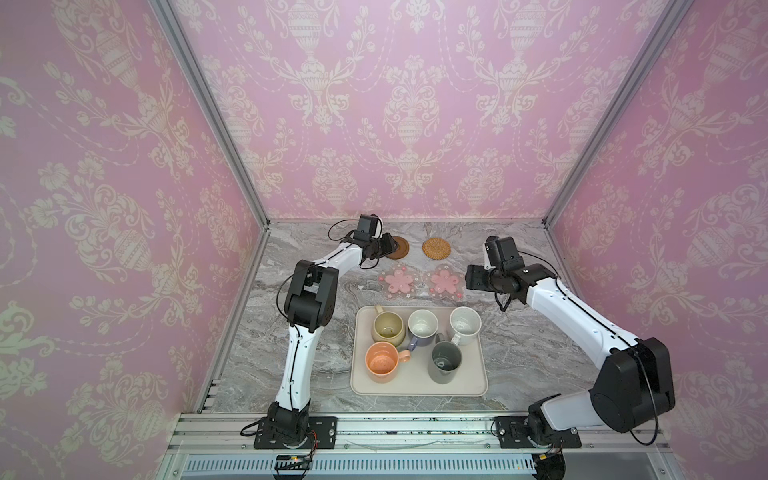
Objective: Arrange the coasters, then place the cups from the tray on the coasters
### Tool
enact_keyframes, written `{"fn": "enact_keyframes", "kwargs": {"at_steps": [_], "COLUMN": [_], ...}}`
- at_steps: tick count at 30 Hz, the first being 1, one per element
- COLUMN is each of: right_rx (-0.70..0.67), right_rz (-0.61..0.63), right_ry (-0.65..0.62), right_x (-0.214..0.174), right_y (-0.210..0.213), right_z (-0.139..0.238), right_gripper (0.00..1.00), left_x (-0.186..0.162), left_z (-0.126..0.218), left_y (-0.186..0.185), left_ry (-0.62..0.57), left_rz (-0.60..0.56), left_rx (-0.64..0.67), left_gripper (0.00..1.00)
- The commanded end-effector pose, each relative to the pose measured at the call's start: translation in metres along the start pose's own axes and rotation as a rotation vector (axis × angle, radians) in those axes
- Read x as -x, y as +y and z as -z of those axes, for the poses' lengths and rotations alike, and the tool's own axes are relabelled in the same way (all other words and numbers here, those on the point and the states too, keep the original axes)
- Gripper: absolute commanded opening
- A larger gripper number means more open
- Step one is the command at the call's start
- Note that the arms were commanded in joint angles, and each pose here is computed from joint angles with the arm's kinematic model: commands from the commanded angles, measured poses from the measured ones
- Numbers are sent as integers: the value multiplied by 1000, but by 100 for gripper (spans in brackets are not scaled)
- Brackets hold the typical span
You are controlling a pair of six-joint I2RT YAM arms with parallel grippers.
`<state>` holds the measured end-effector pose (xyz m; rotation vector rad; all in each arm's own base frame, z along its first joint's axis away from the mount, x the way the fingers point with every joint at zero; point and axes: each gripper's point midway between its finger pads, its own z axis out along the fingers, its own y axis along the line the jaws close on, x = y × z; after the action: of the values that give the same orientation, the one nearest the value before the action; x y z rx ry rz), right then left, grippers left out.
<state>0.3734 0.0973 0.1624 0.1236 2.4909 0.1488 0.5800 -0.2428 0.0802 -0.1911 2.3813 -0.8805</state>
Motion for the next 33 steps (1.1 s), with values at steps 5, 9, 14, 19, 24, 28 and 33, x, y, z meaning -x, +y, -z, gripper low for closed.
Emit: {"fn": "enact_keyframes", "kwargs": {"at_steps": [5,9,14,19,24,28,33], "right_rx": [-5,11,11,10,12,10,19], "right_rz": [20,14,12,9,10,12,3], "right_ry": [16,-2,-3,1,2,7,11], "right_x": [2,12,12,10,9,8,6], "right_y": [4,9,9,8,8,8,9], "right_z": [-3,0,0,0,1,1,2], "right_gripper": [79,79,79,79,79,79,79], "left_x": [-8,-12,-15,-21,-24,-28,-28], "left_z": [-14,-19,-20,-19,-10,2,22], "left_y": [20,30,41,49,65,82,119], "left_ry": [58,86,107,130,146,172,187], "left_rz": [57,85,94,99,85,69,111], "left_rx": [102,159,212,252,349,435,527], "left_gripper": [34,34,34,34,34,34,35]}}
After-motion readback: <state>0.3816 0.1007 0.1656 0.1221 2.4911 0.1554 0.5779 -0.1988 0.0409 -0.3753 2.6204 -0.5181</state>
